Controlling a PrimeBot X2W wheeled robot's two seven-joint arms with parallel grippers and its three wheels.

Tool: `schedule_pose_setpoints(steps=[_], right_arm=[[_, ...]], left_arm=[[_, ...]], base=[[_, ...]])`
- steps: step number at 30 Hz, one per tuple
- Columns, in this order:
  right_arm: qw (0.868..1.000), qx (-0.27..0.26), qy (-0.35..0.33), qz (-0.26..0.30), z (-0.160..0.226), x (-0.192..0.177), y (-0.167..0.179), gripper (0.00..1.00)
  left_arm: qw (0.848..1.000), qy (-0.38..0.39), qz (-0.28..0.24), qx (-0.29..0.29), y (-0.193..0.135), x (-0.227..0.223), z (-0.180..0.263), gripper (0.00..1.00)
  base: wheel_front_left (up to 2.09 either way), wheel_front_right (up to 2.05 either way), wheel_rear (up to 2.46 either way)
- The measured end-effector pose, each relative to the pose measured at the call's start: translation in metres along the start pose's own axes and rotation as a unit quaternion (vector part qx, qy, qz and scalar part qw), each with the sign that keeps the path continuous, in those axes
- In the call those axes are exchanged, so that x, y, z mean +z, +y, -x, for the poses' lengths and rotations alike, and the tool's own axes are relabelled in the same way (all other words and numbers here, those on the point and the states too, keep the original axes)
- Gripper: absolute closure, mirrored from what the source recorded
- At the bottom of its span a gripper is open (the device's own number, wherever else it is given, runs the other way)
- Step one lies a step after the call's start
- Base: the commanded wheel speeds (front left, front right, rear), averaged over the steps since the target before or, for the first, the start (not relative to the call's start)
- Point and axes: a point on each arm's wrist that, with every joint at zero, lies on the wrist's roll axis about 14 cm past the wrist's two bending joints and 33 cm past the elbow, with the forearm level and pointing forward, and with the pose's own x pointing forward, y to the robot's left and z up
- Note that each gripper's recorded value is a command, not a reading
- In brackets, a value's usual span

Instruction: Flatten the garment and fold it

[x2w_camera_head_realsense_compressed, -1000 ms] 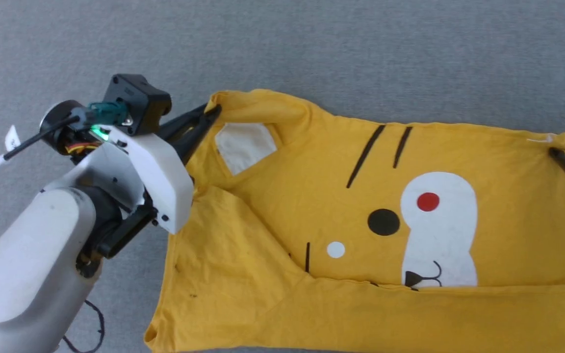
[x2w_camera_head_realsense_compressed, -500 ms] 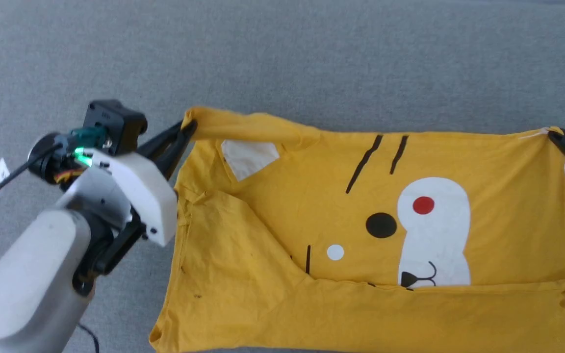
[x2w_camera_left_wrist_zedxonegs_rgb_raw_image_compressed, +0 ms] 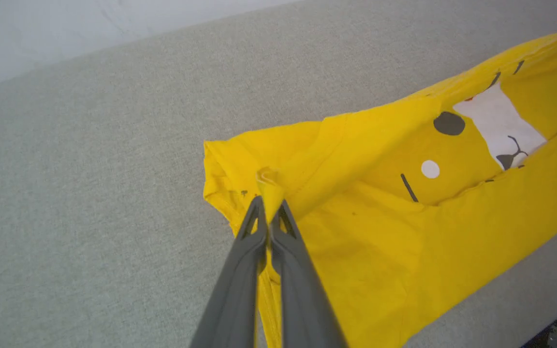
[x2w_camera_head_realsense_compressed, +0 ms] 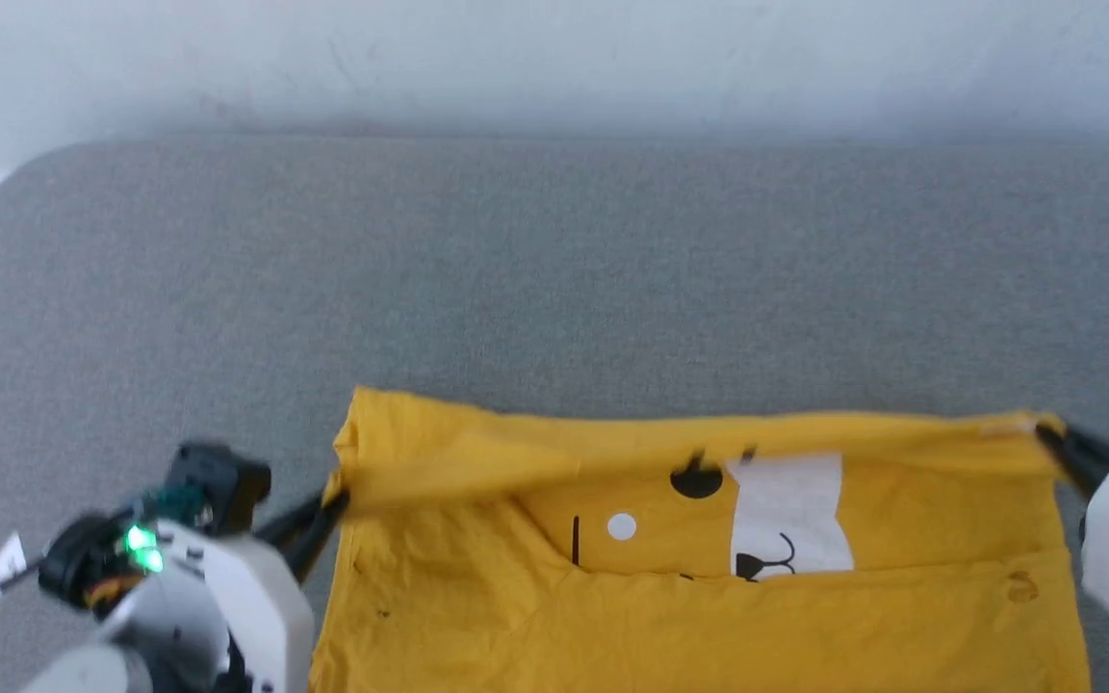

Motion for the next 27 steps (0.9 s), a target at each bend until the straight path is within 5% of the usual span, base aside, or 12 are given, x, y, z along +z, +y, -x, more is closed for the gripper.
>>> schedule_pose_setpoints(steps=[8,20,21,22,27], right_arm=[[0.998,0.001,0.069,-0.005,0.038,-0.060,0.019,1.00],[0.989,0.012,0.144,0.009,0.040,-0.108,0.027,1.00],[0.989,0.013,0.146,0.009,0.039,-0.110,0.028,0.00],[0.990,0.017,0.142,0.012,0.038,-0.109,0.029,0.00],[0.994,0.034,0.107,-0.003,0.035,-0.091,0.037,0.00]], left_arm=[[0.995,0.092,0.014,-0.028,-0.027,-0.062,0.029,1.00],[0.987,0.154,0.024,-0.043,-0.034,-0.110,0.023,1.00],[0.986,0.156,0.024,-0.044,-0.034,-0.112,0.022,0.61],[0.986,0.157,0.021,-0.042,-0.032,-0.113,0.020,0.00],[0.991,0.128,0.012,-0.027,-0.025,-0.105,0.014,0.00]], base=[[0.00,0.00,0.00],[0.00,0.00,0.00],[0.00,0.00,0.00],[0.00,0.00,0.00],[0.00,0.00,0.00]])
